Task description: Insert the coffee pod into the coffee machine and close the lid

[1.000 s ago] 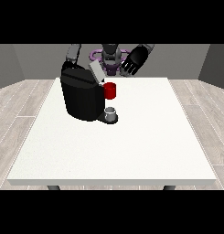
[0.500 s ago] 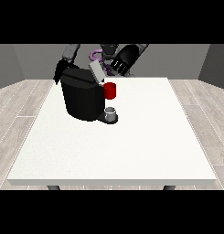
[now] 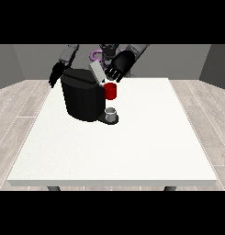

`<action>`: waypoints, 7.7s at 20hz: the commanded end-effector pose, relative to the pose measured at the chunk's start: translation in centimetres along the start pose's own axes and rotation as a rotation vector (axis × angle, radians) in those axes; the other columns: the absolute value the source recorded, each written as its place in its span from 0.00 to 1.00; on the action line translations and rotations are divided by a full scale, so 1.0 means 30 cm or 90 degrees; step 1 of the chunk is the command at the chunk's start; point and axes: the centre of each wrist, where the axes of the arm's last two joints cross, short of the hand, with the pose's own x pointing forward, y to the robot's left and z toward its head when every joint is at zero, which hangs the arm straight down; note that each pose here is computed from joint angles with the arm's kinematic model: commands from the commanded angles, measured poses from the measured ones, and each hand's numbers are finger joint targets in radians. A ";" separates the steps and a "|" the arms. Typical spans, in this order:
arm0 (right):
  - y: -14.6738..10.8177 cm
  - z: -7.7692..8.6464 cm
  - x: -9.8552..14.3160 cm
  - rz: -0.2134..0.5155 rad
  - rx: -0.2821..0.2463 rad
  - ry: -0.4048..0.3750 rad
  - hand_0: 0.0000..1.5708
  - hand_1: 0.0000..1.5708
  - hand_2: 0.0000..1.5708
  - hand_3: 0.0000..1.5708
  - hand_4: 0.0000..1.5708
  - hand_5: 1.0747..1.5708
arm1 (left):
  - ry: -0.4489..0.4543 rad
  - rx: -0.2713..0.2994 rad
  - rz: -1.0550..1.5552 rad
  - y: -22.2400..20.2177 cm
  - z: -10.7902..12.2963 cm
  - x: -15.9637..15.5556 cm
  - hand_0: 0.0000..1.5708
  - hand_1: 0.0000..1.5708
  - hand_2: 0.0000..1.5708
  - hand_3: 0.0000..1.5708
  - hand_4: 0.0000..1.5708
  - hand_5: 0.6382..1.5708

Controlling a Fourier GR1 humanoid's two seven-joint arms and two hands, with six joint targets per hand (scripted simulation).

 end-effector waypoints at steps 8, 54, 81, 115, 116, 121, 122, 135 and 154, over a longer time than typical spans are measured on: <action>-0.051 -0.011 -0.042 0.005 -0.023 0.007 0.00 0.00 0.00 0.00 0.12 1.00 | -0.021 -0.010 0.004 -0.034 -0.034 0.058 0.80 0.80 0.82 0.77 0.27 1.00; -0.044 -0.075 0.064 -0.013 -0.035 -0.019 0.00 0.00 0.00 0.00 0.05 1.00 | -0.085 0.100 -0.092 0.022 -0.034 0.069 0.79 0.79 0.77 0.61 0.00 1.00; -0.049 -0.030 -0.001 0.011 -0.041 -0.005 0.00 0.00 0.00 0.00 0.06 1.00 | -0.054 0.129 -0.185 0.068 0.012 -0.027 0.00 0.00 0.23 0.16 0.00 1.00; -0.076 0.156 -0.150 -0.027 0.041 0.134 0.00 0.00 0.00 0.00 0.12 1.00 | 0.107 -0.040 0.630 -1.113 0.364 -0.380 0.00 0.00 0.00 0.00 0.26 1.00; -0.122 0.189 -0.204 -0.008 0.047 0.143 0.00 0.00 0.00 0.00 0.10 1.00 | 0.126 -0.070 0.654 -1.127 0.364 -0.370 0.00 0.00 0.00 0.00 0.25 1.00; -0.254 0.111 -0.169 0.020 0.008 0.110 0.00 0.00 0.00 0.00 0.00 1.00 | 0.068 -0.051 0.645 -1.035 0.326 -0.321 0.00 0.00 0.00 0.00 0.26 1.00; -0.196 0.039 -0.080 -0.007 0.005 0.103 0.00 0.00 0.00 0.00 0.00 1.00 | 0.067 -0.030 0.645 -1.090 0.377 -0.339 0.00 0.00 0.00 0.00 0.25 1.00; -0.262 -0.090 -0.074 -0.105 -0.027 0.136 0.00 0.00 0.00 0.00 0.11 1.00 | -0.025 0.004 0.621 -0.915 0.329 -0.188 0.00 0.00 0.00 0.00 0.21 1.00; -0.122 -0.211 0.060 -0.080 0.092 0.068 0.00 0.00 0.00 0.00 0.05 1.00 | -0.034 0.104 0.584 -0.815 0.499 -0.237 0.00 0.00 0.00 0.00 0.20 1.00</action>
